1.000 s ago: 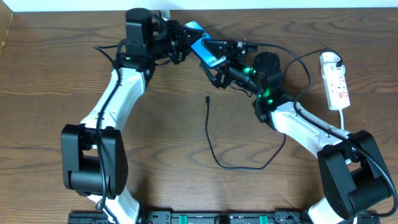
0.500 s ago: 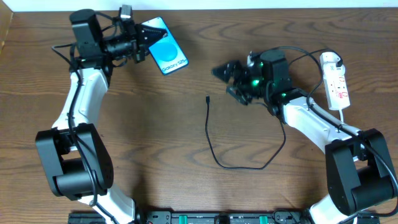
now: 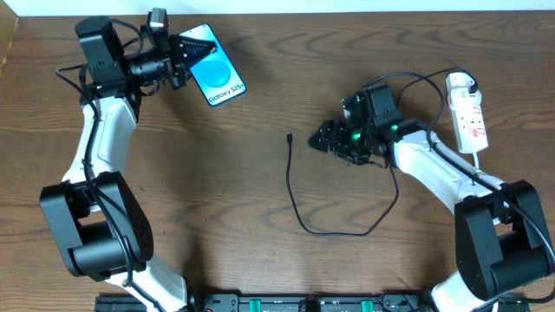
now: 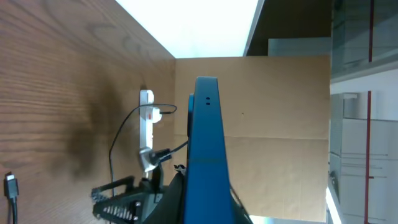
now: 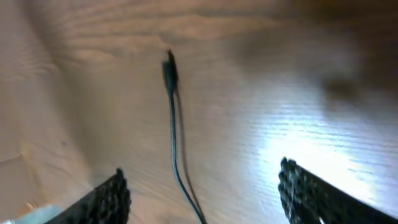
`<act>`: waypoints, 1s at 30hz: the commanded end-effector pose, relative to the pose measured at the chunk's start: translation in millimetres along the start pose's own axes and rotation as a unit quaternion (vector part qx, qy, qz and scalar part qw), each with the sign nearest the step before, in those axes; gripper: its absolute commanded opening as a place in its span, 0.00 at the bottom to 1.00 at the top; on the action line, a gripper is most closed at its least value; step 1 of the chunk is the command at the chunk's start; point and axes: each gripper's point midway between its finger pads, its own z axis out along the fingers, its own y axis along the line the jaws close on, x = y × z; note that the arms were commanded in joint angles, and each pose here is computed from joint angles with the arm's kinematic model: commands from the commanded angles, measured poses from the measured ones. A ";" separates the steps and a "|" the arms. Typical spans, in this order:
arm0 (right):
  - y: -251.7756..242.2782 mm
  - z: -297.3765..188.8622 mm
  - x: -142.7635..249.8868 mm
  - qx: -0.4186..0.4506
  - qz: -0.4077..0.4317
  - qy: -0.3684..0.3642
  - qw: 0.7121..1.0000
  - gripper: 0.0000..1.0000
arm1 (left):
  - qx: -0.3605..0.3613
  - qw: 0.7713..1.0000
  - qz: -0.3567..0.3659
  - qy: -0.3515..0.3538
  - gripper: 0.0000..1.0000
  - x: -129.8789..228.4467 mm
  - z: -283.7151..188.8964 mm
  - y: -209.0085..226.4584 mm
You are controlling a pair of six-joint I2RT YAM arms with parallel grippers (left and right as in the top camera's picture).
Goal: Plug charger to phone and switch on socket
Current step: 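Move the right gripper down over the black cable's USB-C plug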
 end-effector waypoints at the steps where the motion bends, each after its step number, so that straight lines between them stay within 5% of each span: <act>1: 26.2 -22.7 -29.5 0.031 -0.083 -0.046 0.995 0.76 | 0.013 0.999 0.028 0.014 0.07 4.8 -2.5 -16.1; 8: 53.0 -41.4 -45.6 0.088 -0.115 -0.055 0.988 0.69 | 0.013 0.999 0.028 0.014 0.07 4.7 -2.5 -16.0; 17: 64.4 30.4 -31.1 0.130 -0.106 0.008 0.986 0.46 | 0.012 0.999 0.027 0.013 0.07 4.2 -3.3 -15.9; 30: 40.9 85.3 -6.0 0.172 -0.075 0.045 0.981 0.36 | 0.012 1.000 0.025 0.011 0.07 3.5 -3.5 -15.6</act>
